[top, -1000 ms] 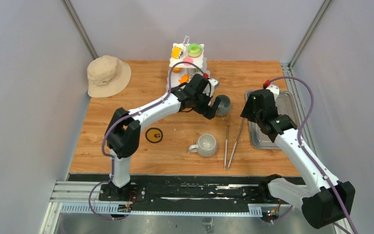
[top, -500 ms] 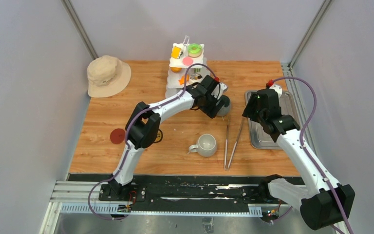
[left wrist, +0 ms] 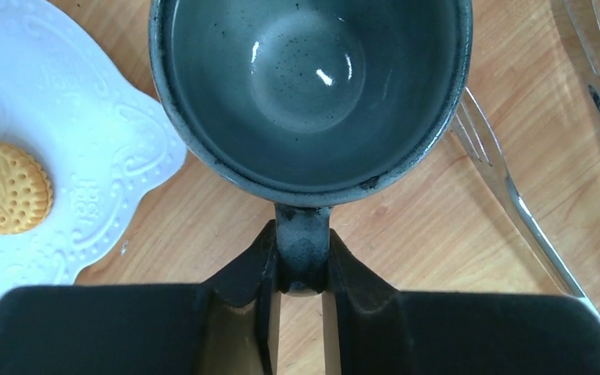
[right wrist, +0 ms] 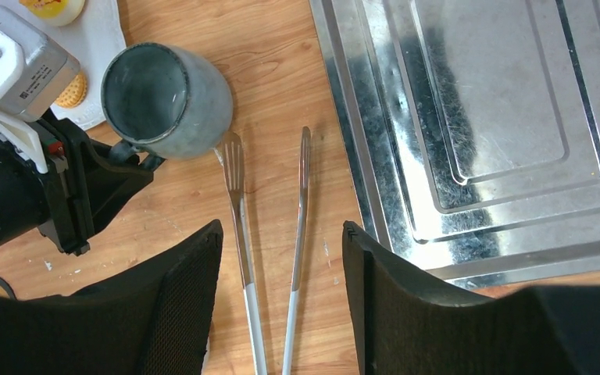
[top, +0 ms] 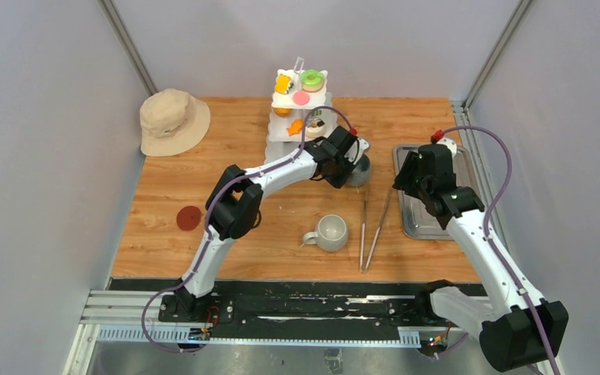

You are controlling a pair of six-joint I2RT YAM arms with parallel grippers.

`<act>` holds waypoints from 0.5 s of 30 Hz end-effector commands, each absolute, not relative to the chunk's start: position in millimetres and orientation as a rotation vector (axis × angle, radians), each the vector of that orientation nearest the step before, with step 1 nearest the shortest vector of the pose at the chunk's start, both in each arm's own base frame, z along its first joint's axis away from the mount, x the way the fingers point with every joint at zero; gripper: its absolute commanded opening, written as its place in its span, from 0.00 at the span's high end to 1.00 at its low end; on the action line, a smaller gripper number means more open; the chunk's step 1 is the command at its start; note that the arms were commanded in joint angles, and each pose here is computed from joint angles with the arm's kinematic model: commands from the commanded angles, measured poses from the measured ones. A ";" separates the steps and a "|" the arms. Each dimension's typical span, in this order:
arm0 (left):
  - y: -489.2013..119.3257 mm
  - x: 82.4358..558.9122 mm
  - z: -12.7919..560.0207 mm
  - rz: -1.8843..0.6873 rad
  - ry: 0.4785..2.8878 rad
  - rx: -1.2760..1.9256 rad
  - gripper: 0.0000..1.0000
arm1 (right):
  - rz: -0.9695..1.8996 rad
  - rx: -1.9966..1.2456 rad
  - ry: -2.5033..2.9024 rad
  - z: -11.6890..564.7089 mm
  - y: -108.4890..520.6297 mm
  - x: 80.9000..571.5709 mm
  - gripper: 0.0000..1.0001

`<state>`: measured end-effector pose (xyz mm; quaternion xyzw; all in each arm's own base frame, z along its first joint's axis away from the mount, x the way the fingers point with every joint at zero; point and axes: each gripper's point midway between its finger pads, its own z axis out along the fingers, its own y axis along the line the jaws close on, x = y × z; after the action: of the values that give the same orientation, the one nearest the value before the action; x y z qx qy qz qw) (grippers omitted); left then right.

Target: Serve the afternoon tea

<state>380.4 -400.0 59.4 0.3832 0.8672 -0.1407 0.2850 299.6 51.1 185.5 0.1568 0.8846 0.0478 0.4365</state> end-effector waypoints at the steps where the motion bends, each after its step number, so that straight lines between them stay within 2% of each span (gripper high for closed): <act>1: -405.3 378.5 105.0 -0.411 2.230 0.994 0.99 | 0.123 0.385 2.200 185.2 46.5 294.1 0.43; 8: -360.5 344.7 151.7 -0.393 2.208 0.904 1.00 | 0.137 0.378 2.187 188.0 45.9 290.7 0.44; 15: -260.9 293.5 173.2 -0.228 2.247 0.630 1.00 | 0.174 0.354 2.206 179.3 51.9 291.2 0.45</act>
<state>298.0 -298.5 127.8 0.3352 0.8851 -0.1117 0.3030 292.3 52.3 187.5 0.1507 0.8819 0.0648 0.4421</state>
